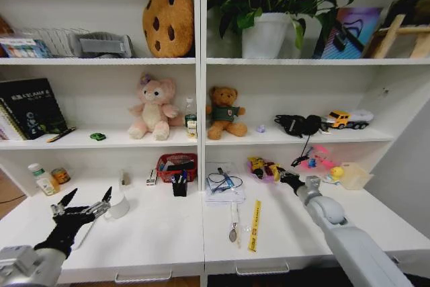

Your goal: Organize the objects on the table.

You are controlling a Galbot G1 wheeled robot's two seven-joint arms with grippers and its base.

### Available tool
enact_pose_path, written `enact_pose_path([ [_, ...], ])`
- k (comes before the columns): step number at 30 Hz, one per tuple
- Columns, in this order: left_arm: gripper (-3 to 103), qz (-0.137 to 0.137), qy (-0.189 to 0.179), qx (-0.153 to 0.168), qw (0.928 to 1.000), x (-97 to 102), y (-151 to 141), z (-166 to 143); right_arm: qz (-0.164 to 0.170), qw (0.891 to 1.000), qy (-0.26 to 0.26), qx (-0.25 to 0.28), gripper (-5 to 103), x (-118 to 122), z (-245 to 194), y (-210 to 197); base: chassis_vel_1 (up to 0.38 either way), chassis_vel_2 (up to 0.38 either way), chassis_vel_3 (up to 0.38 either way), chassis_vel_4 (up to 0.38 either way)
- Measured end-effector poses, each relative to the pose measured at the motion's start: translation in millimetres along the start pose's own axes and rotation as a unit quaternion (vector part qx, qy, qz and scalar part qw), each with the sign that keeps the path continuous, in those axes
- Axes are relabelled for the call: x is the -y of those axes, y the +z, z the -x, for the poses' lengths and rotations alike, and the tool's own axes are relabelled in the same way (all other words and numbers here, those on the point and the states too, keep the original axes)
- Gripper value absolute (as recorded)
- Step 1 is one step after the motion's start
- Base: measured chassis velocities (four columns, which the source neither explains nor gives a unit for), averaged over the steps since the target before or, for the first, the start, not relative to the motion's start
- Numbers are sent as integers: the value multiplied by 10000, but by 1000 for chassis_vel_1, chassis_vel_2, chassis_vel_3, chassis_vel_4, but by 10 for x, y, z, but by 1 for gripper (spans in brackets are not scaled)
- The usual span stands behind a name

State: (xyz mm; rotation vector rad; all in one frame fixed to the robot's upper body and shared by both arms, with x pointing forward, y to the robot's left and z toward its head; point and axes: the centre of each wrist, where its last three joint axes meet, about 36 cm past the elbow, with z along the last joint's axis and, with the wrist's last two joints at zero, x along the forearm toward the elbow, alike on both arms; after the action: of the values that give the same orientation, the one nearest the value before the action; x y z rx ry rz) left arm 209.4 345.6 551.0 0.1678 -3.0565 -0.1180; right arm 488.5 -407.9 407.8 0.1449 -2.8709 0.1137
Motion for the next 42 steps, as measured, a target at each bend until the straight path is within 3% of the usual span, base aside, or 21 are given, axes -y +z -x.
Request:
enact_pose_path([
  [22, 100, 0, 0, 0, 10000, 0, 0, 0, -111, 9997, 147, 155, -2, 51, 735, 170, 0, 0, 0, 0],
  [34, 100, 0, 0, 0, 10000, 0, 0, 0, 69, 9995, 112, 289, 41, -23, 740, 151, 0, 0, 0, 0],
  [39, 100, 0, -1, 0, 10000, 0, 0, 0, 177, 9984, 240, 483, 62, -49, 309, 187, 0, 0, 0, 0],
  [42, 100, 0, 0, 0, 10000, 0, 0, 0, 125, 9975, 356, 597, 68, -61, -42, 147, 0, 0, 0, 0],
])
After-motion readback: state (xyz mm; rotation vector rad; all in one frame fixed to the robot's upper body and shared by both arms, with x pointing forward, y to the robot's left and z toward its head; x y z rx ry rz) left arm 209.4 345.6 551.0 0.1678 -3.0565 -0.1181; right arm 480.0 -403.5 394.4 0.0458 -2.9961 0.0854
